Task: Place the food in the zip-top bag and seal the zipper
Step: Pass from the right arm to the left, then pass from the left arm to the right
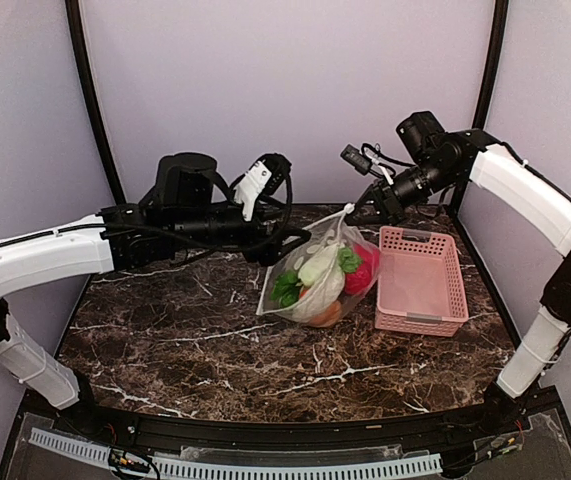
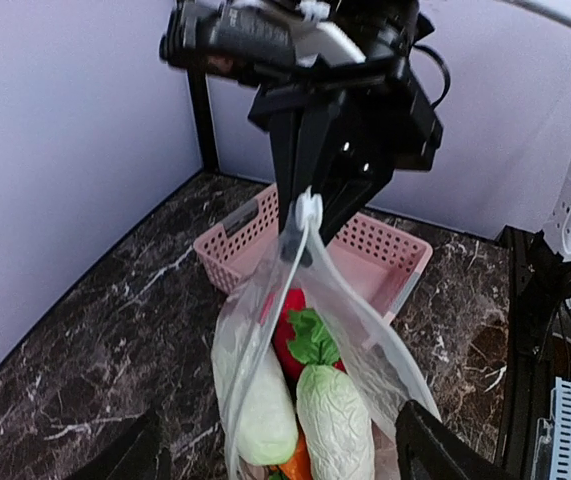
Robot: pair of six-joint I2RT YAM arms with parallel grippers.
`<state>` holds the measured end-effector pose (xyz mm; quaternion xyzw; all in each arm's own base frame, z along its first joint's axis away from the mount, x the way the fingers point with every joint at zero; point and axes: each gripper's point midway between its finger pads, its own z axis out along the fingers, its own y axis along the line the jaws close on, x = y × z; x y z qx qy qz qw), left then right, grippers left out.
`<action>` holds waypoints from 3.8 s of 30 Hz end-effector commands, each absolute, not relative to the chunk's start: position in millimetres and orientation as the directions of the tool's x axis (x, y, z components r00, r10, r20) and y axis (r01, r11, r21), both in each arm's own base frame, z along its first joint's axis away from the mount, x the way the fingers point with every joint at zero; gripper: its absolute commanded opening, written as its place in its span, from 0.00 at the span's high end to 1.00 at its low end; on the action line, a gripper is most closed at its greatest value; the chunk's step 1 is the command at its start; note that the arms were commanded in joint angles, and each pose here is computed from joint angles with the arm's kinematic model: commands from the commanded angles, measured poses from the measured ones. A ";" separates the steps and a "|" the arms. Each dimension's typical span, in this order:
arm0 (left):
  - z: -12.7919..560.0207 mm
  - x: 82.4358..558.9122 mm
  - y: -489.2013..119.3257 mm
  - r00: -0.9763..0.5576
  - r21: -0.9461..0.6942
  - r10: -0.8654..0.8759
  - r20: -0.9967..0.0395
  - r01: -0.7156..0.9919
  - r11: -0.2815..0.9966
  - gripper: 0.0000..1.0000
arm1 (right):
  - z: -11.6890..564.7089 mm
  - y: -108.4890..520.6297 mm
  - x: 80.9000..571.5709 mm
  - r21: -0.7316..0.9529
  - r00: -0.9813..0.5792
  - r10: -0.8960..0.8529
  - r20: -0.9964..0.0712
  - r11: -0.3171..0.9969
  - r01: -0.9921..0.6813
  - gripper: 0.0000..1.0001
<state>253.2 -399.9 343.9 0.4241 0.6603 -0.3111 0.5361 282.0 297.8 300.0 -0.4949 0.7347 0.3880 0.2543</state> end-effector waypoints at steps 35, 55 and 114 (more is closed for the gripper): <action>282.6 289.4 -448.3 -0.072 0.169 0.482 -0.873 0.883 0.438 0.46 | 316.2 294.1 275.7 0.284 -0.353 -0.537 -0.766 0.210 -0.936 1.00; 283.1 303.3 -429.1 -0.154 0.026 0.363 -0.919 0.895 0.446 0.95 | 317.6 302.5 255.3 0.305 -0.274 -0.525 -0.806 0.029 -0.952 0.98; 298.3 300.3 -410.1 -0.160 0.009 0.298 -0.941 0.868 0.496 0.65 | 327.7 323.3 270.8 0.234 -0.202 -0.509 -0.837 0.002 -0.972 1.00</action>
